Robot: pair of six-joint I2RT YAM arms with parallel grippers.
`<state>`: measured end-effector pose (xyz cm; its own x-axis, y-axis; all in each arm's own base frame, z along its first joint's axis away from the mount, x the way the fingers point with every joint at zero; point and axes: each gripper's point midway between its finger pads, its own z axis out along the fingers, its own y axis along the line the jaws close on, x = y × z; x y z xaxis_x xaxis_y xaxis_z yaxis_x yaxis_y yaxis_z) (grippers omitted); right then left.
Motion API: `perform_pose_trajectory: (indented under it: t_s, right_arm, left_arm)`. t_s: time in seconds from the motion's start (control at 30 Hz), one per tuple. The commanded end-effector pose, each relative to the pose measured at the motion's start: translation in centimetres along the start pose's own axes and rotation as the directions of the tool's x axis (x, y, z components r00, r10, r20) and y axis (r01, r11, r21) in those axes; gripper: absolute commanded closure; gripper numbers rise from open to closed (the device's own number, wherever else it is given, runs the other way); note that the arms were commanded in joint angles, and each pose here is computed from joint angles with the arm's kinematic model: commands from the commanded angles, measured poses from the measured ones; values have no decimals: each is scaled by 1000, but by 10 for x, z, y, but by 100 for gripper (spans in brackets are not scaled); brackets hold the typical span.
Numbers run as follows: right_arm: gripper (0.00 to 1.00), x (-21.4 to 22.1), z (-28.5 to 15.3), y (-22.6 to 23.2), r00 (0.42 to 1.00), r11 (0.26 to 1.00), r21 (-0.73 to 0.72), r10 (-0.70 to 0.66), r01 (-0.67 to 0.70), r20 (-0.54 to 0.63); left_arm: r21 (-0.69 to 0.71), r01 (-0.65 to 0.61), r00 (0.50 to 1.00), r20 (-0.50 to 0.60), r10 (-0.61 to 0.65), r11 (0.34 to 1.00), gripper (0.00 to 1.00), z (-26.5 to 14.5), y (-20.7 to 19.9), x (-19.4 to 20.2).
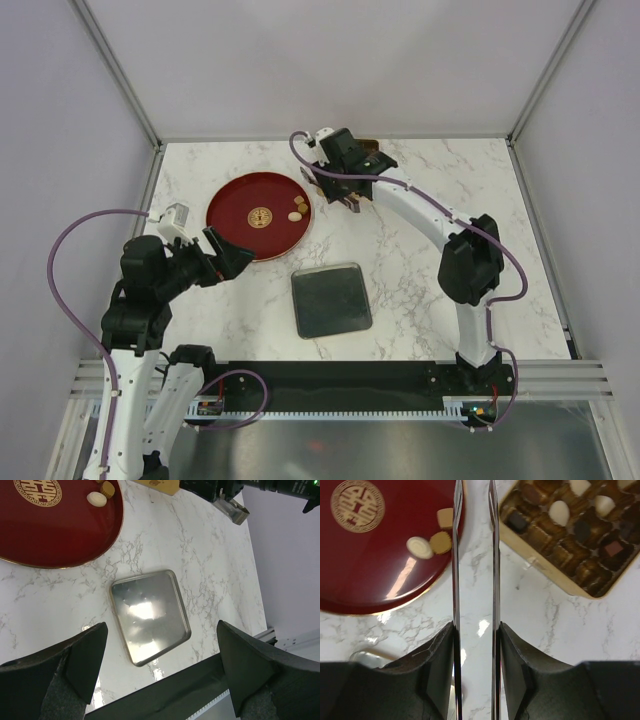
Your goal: Pack the chocolate
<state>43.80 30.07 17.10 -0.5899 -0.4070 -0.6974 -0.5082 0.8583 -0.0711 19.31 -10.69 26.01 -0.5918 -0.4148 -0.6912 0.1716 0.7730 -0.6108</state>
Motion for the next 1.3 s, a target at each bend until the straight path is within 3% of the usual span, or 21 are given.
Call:
perform_pose_trajectory:
  t_s: [0.0,0.17,0.57,1.27]
  right_arm:
    - [54,-6,-23,36,996,993,-87,-79,83,44]
    - [54,21,-18,61,986,978,-129,-164,161,-18]
    - [53,48,-10,67,980,979,-135,-167,152,-107]
    - [52,56,11,70,973,983,-97,-170,156,-155]
  left_arm:
    - [45,-44,998,37,42,998,2,-3,-10,-9]
    - [44,-45,998,36,43,998,2,-3,-10,-9]
    - [41,-36,999,28,35,999,2,-2,-8,-8]
    - [39,-32,999,34,31,999,2,-2,-8,-8]
